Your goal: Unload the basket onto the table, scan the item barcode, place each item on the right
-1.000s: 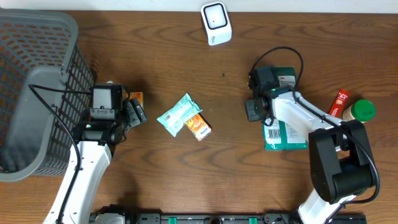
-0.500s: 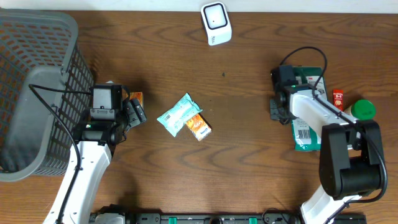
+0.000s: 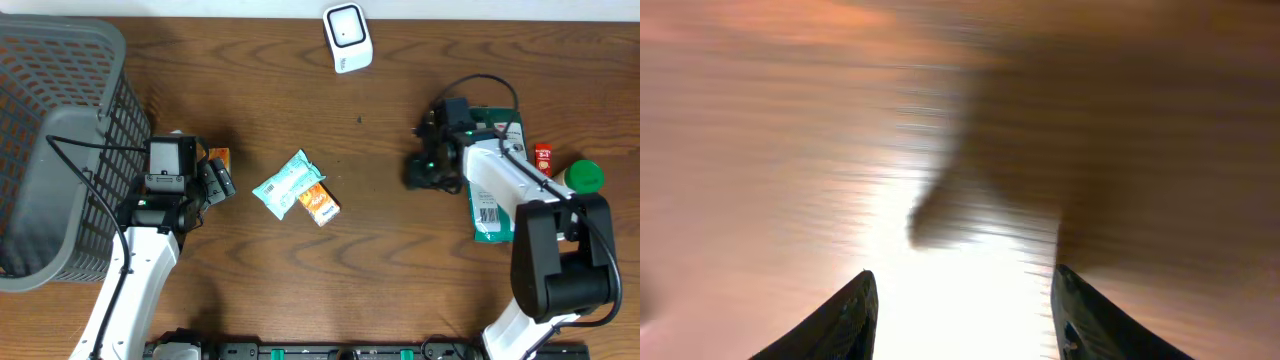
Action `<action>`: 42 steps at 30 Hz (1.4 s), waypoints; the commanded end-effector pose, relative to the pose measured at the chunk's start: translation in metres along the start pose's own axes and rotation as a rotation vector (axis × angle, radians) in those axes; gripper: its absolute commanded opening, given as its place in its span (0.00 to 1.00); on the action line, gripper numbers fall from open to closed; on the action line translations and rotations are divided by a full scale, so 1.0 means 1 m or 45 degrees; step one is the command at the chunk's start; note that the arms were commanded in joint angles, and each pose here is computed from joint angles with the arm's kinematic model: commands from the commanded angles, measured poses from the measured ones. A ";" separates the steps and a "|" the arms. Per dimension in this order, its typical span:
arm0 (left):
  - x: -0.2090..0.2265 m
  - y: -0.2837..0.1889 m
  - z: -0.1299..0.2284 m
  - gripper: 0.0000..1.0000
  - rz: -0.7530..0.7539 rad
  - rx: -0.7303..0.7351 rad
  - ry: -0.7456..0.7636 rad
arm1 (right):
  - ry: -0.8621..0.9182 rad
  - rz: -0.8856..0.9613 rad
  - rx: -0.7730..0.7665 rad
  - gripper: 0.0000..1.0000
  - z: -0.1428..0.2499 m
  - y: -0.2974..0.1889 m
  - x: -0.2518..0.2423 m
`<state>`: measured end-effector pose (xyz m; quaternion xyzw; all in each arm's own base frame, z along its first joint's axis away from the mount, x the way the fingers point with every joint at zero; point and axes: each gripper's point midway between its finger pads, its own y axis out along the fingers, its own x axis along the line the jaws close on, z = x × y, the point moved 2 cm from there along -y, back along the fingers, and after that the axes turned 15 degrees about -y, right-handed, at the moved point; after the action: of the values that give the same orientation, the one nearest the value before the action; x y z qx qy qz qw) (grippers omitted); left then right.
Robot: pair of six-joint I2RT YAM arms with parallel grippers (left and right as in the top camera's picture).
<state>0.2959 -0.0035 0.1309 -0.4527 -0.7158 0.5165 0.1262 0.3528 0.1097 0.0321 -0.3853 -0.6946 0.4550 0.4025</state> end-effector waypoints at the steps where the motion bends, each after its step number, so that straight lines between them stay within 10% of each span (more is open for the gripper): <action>1: -0.004 -0.005 -0.009 0.87 0.005 -0.035 0.000 | -0.234 -0.368 -0.119 0.50 -0.021 -0.011 0.077; 21: -0.004 -0.005 -0.009 0.87 0.005 -0.034 0.000 | -0.765 0.083 -0.284 0.41 -0.056 -0.041 0.194; 42: -0.004 -0.005 -0.009 0.87 0.005 -0.035 0.000 | -0.473 -0.339 -0.004 0.29 -0.010 0.008 0.153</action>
<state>0.2959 -0.0035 0.1309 -0.4526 -0.7158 0.5166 0.1263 0.3138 0.2488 0.0643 -0.2266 -0.7968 0.4673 0.3088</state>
